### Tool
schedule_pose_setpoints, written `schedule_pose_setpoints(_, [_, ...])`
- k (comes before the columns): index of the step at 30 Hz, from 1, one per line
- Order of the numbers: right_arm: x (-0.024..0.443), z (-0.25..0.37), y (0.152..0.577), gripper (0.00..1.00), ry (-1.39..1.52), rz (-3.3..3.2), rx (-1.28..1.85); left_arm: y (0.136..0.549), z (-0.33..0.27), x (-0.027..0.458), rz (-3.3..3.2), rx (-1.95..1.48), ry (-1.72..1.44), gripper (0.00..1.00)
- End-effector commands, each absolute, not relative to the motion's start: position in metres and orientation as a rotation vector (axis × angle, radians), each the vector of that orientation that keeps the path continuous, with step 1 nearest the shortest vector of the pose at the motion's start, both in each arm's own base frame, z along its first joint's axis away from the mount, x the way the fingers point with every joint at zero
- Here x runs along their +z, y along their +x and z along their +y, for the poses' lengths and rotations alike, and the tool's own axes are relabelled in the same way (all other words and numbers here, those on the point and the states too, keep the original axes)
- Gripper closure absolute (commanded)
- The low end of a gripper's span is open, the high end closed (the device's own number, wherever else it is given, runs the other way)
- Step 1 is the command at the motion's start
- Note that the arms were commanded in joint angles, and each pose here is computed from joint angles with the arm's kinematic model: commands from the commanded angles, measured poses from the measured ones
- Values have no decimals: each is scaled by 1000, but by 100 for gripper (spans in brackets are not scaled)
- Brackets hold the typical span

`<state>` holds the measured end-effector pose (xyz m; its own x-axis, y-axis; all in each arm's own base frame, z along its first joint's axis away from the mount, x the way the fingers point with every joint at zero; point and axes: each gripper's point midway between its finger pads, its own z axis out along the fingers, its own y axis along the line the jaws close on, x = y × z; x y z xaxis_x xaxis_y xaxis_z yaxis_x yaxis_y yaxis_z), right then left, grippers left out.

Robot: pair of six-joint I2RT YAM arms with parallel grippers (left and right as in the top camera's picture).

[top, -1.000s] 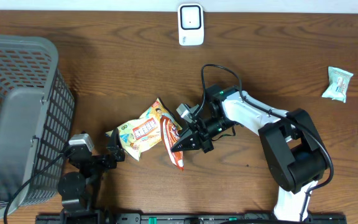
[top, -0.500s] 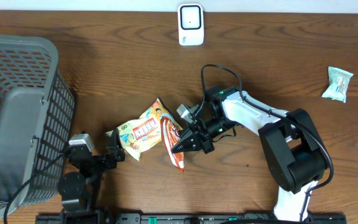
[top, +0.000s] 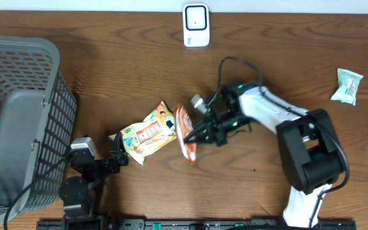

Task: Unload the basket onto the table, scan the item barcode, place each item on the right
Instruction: 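Carry the candy bar up to the white scanner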

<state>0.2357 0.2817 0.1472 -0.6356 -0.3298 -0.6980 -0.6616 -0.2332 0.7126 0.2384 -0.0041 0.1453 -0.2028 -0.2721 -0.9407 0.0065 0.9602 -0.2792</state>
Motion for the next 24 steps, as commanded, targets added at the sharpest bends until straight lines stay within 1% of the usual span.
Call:
schedule_pose_setpoints(1, [151,269,274,99,-1125,1917,1869,238,-6,132,1791,-270,-207,2])
schedule_pose_setpoints(3, [141,265,294,99,-1124,2062,1746,238,-6,132,1791,-270,-207,2])
schedule_pose_setpoints(4, [130,263,311,99,-1091,2201,1629,238,-6,132,1791,-270,-207,2])
schedule_pose_setpoints(5, [118,259,329,99,-1027,2341,1489,238,-6,132,1791,-270,-207,2])
schedule_pose_setpoints(6, [104,252,353,99,-913,2496,1282,238,-6,132,1791,-270,-207,2])
schedule_pose_setpoints(7, [97,246,368,99,-846,2560,1152,238,-6,132,1791,-270,-207,2])
schedule_pose_setpoints(8, [90,237,393,99,-752,2616,940,238,-6,132,1791,-270,-207,2])
schedule_pose_setpoints(9, [90,231,406,99,-709,2627,825,238,-6,132,1791,-270,-207,2])
schedule_pose_setpoints(11, [92,225,424,99,-631,2630,700,238,-6,132,1791,-270,-207,2])
schedule_pose_setpoints(13, [99,224,440,99,-558,2607,650,238,-6,132,1791,-270,-207,2])
schedule_pose_setpoints(18, [110,231,476,99,-455,2523,664,238,-6,132,1791,-270,-207,2])
schedule_pose_setpoints(24, [100,247,536,99,-361,2498,665,238,-6,132,1791,-270,-207,2])
